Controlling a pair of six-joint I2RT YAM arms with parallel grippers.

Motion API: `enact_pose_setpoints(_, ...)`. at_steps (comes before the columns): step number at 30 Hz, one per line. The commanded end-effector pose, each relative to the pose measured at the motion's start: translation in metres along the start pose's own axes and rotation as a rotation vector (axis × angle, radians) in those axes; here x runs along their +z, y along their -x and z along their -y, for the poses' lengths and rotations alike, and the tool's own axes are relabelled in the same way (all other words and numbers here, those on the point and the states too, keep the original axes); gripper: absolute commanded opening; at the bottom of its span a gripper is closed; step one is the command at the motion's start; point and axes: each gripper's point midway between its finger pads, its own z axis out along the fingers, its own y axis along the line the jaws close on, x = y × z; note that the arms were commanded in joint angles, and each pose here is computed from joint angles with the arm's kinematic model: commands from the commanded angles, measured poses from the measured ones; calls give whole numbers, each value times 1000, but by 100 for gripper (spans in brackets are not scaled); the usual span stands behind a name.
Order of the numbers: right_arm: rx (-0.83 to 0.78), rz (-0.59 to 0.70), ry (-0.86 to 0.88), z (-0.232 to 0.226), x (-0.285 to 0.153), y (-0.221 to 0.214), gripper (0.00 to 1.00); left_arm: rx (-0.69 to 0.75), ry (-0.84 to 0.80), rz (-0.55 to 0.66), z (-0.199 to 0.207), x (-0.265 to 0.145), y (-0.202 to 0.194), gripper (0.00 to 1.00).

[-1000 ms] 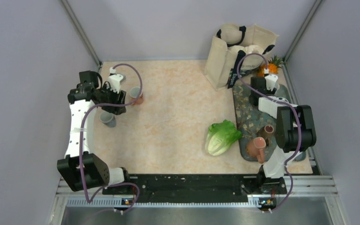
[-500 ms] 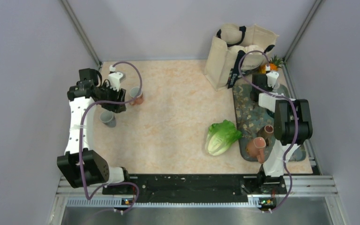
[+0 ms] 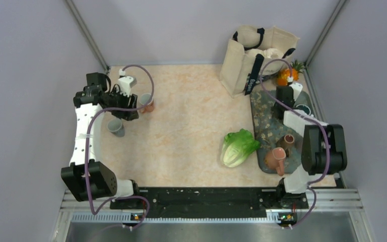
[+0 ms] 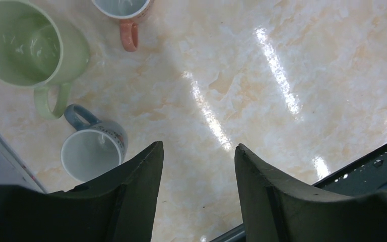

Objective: Turn the mug right side up

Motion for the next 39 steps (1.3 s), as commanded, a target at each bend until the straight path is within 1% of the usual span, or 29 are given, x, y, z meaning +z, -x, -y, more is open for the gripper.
enact_pose_setpoints(1,157,148,252,-25,-61,57,0,14,-93,106,27,-10,32,62)
enact_pose_setpoints(5,178,161,389,-38,-101,60,0,49,-202,156,61,-10,56,68)
enact_pose_setpoints(8,185,185,539,-61,-141,69,0,69,-268,203,86,-15,79,70)
enact_pose_setpoints(9,180,197,594,-71,-156,72,0,80,-309,228,100,-17,90,71)
enact_pose_setpoints(12,178,262,790,-102,-210,87,0,44,-409,318,127,-30,121,73)
enact_pose_setpoints(15,201,311,964,-127,-264,99,0,-1,-495,380,152,-39,147,74)
enact_pose_setpoints(20,309,346,1274,-161,-339,117,0,-76,-677,403,197,-47,173,77)
enact_pose_setpoints(23,405,323,1448,-177,-378,121,0,-107,-789,402,218,-49,184,78)
enact_pose_setpoints(27,480,300,1596,-195,-411,122,0,-125,-869,405,236,-49,197,78)
enact_pose_setpoints(31,516,264,1679,-211,-428,120,0,-144,-888,412,242,-45,206,75)
enact_pose_setpoints(39,510,192,1754,-238,-441,109,0,-155,-920,400,251,-41,209,59)
